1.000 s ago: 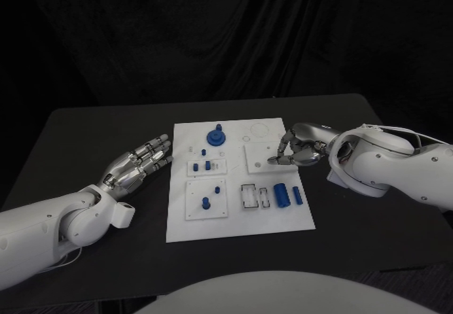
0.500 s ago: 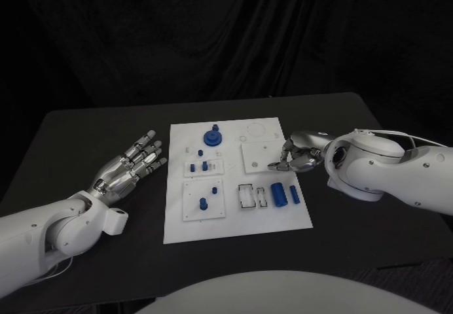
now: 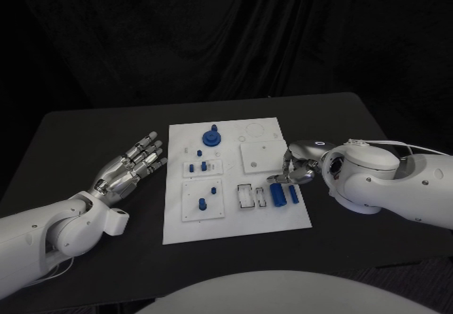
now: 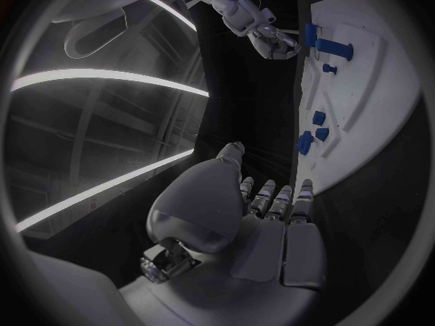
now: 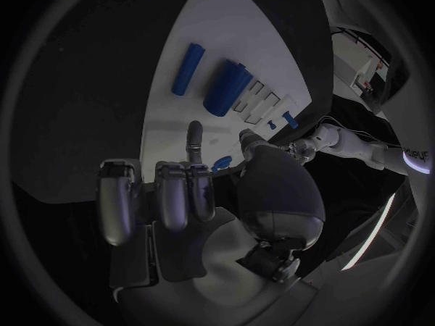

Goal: Assemble the parts on the task board

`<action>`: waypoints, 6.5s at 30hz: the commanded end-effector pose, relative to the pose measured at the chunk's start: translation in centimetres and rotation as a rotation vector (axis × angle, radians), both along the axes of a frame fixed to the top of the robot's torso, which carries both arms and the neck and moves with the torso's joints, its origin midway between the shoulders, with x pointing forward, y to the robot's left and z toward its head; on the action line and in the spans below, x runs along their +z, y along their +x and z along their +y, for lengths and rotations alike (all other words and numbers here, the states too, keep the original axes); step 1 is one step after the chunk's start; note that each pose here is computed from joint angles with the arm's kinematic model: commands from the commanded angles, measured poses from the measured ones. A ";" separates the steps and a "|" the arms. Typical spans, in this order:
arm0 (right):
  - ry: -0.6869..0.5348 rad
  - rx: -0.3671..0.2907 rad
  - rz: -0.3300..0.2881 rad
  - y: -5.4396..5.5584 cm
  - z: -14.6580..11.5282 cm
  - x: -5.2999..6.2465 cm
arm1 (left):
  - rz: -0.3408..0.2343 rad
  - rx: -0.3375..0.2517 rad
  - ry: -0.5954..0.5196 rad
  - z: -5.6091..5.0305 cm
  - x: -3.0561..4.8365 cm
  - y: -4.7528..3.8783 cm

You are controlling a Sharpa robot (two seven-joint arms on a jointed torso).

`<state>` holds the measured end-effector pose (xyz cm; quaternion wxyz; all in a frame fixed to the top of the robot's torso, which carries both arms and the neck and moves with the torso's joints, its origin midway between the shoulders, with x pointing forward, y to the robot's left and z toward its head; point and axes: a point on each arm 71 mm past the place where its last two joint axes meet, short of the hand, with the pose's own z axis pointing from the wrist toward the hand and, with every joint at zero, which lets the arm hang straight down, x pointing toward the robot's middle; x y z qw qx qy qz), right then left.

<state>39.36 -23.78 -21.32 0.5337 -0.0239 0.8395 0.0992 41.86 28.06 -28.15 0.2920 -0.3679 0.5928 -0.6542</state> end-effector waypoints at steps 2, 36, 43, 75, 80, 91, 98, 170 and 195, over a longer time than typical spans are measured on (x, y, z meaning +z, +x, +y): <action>-0.077 -0.008 -0.039 -0.6 -0.1 -0.3 | -0.136 0.013 -0.111 0.0 1.31 0.07; -0.062 0.027 0.055 -1.6 1.3 -4.0 | -0.089 -0.017 -0.096 -0.3 0.60 0.59; 0.044 -0.056 0.155 -1.7 1.1 -4.6 | -0.076 -0.025 -0.092 -0.4 0.43 0.69; 0.477 -0.183 0.335 -1.2 4.8 -1.3 | -0.072 -0.039 -0.100 -0.9 0.35 0.72; 0.459 -0.191 0.358 -1.2 4.9 -1.9 | -0.071 -0.041 -0.101 -1.0 0.30 0.80; 0.428 -0.201 0.388 -1.1 4.7 -2.5 | -0.069 -0.047 -0.103 -1.1 0.22 0.88; 0.418 -0.198 0.396 -0.9 4.7 -2.6 | -0.064 -0.049 -0.102 -1.1 0.18 0.90; 0.194 0.272 -0.265 -3.9 4.4 -2.4 | -0.052 -0.048 -0.093 -0.7 -0.17 0.97; 0.192 0.271 -0.228 -4.4 5.4 -4.4 | -0.041 -0.055 -0.093 -0.7 -0.29 0.88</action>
